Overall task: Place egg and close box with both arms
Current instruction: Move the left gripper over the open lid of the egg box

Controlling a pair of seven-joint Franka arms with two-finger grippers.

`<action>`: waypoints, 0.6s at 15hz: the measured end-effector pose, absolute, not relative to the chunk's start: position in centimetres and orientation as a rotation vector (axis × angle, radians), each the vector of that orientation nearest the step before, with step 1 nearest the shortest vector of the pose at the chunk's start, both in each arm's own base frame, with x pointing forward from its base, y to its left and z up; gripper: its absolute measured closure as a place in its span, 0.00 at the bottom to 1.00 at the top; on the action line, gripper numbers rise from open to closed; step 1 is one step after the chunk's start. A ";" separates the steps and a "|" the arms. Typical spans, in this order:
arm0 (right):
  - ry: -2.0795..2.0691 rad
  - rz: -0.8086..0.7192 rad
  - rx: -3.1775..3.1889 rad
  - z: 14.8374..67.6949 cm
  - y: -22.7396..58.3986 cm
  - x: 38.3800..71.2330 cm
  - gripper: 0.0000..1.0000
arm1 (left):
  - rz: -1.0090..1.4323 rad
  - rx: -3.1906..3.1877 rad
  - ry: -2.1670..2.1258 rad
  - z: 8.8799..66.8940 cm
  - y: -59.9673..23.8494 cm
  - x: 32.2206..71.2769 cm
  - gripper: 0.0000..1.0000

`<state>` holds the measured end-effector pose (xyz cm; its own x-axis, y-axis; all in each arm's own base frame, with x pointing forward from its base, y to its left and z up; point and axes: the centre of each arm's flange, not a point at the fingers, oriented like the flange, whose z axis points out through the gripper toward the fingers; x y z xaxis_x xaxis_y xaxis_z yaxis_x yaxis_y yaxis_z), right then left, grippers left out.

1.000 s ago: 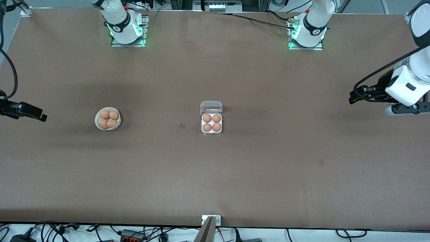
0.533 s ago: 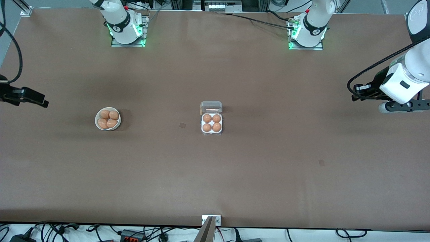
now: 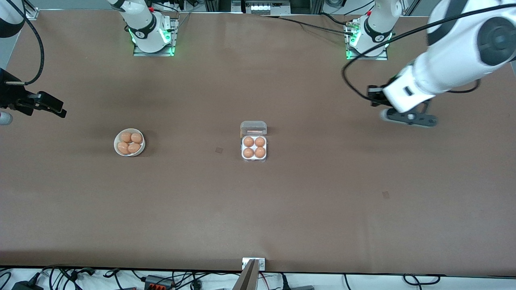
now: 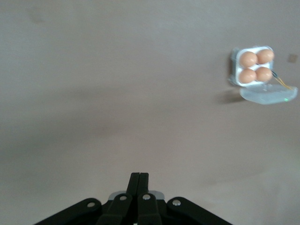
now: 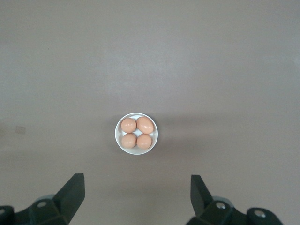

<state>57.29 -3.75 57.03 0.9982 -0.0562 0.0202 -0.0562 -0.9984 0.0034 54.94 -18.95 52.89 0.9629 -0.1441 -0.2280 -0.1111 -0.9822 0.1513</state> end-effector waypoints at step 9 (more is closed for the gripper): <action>-0.078 -0.009 3.128 57.0 -3.6 56.9 0.00 | -0.469 2.900 -0.130 43.6 -40.9 49.1 0.99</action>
